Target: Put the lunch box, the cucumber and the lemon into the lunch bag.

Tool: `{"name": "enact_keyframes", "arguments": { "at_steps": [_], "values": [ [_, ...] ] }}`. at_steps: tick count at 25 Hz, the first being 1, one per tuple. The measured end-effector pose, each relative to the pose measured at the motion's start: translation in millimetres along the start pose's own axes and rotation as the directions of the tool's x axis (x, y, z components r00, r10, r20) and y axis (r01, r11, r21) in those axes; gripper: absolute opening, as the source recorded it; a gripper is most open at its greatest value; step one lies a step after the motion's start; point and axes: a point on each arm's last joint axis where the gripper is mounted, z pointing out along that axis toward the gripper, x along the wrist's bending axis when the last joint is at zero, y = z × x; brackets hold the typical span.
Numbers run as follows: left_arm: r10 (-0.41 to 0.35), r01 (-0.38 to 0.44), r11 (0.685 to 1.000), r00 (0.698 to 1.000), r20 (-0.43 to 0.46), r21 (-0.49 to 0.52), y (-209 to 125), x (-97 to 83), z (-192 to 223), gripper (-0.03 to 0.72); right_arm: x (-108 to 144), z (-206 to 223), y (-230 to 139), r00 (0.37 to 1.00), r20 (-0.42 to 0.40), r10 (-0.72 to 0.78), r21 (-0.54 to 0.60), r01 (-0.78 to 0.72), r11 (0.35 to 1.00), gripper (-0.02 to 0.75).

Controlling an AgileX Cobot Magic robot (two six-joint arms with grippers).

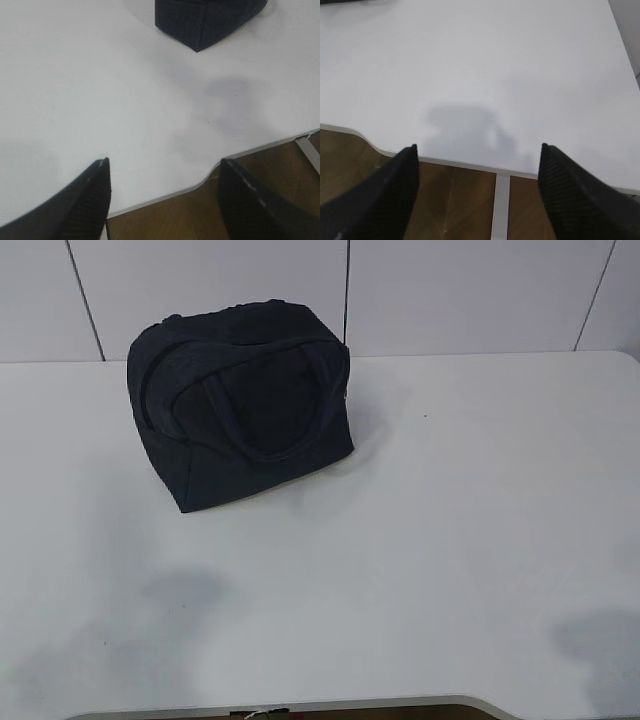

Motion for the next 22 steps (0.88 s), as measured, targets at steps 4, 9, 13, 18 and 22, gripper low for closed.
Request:
{"name": "enact_keyframes", "arguments": {
  "at_steps": [4,9,13,18,22],
  "values": [
    [0.000,0.000,1.000,1.000,0.000,0.000,0.0,0.0,0.0,0.484,0.0,0.0,0.0,1.000,0.000,0.000,0.000,0.000,1.000,0.588],
    [-0.010,0.010,1.000,1.000,-0.016,0.000,0.0,-0.2,0.0,0.475,0.0,0.0,0.2,1.000,0.000,0.000,-0.002,0.000,1.000,0.587],
    [-0.052,0.052,0.999,0.995,-0.090,-0.002,0.1,-0.6,0.2,0.466,0.0,0.0,0.2,1.000,0.000,0.000,-0.002,0.000,1.000,0.588],
    [-0.087,0.087,0.996,0.985,-0.150,-0.006,0.2,-1.0,0.4,0.458,0.0,0.0,0.2,1.000,0.000,0.000,-0.002,0.000,1.000,0.588],
    [-0.094,0.094,0.996,0.983,-0.160,-0.007,0.3,-1.2,0.5,0.456,-0.2,0.0,0.2,1.000,-0.010,-0.007,-0.004,0.007,1.000,0.587]
  ]
}}
